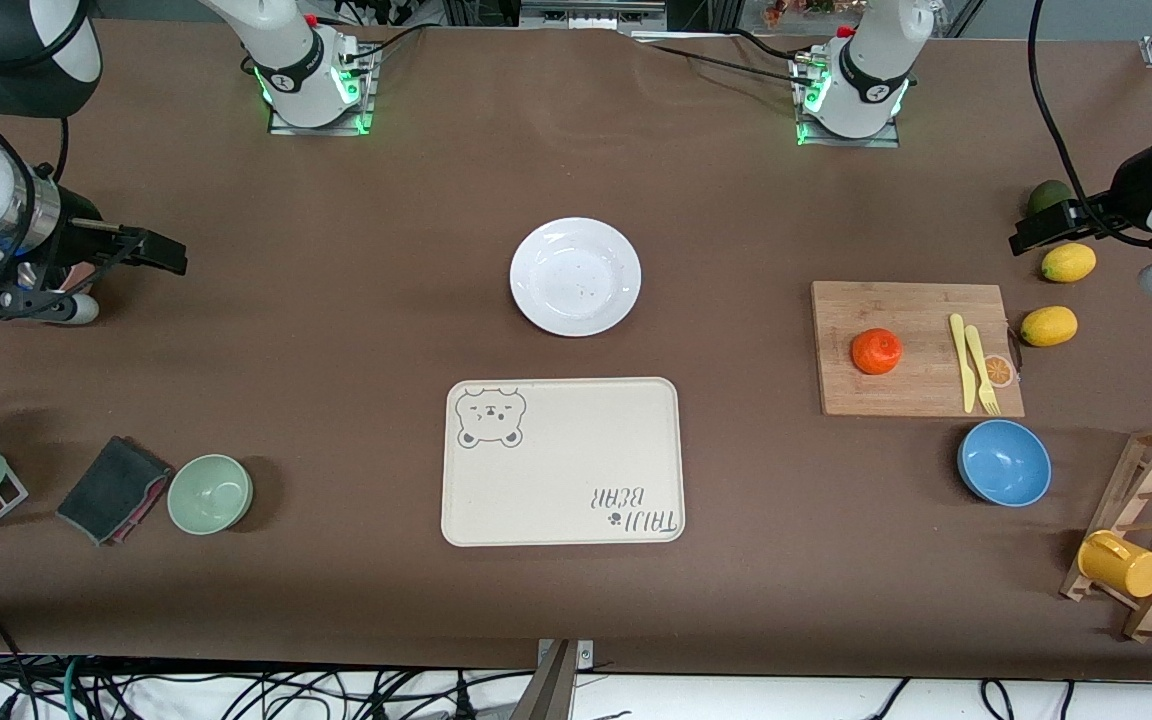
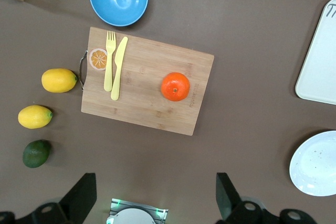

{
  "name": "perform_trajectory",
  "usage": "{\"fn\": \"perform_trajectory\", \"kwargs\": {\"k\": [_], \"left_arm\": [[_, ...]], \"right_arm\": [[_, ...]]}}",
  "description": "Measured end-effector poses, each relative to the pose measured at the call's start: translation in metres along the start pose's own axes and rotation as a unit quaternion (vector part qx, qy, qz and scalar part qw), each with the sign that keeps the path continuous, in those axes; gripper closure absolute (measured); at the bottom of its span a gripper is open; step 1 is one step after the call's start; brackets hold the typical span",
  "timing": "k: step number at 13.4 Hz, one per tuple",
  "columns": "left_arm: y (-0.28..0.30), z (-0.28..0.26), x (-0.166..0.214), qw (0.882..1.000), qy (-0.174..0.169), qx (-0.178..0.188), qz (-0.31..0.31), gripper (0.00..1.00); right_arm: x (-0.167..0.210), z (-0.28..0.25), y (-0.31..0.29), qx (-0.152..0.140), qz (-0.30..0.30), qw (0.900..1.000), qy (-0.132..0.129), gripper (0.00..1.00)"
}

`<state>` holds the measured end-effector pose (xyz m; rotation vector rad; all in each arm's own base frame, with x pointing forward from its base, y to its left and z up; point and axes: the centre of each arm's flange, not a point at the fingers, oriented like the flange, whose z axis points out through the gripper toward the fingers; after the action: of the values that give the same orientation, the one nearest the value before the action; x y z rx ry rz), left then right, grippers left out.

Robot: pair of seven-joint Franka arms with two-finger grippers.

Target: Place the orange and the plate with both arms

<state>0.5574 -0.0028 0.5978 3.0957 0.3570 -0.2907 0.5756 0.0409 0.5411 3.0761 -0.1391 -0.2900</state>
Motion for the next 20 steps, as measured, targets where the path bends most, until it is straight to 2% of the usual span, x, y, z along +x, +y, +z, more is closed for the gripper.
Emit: {"fn": "perform_trajectory", "kwargs": {"k": [20], "left_arm": [[0.0021, 0.0061, 0.0042, 1.0, -0.006, 0.001, 0.001, 0.0]], "right_arm": [[0.0, 0.0, 0.0, 0.0, 0.0, 1.0, 0.0, 0.0]]}}
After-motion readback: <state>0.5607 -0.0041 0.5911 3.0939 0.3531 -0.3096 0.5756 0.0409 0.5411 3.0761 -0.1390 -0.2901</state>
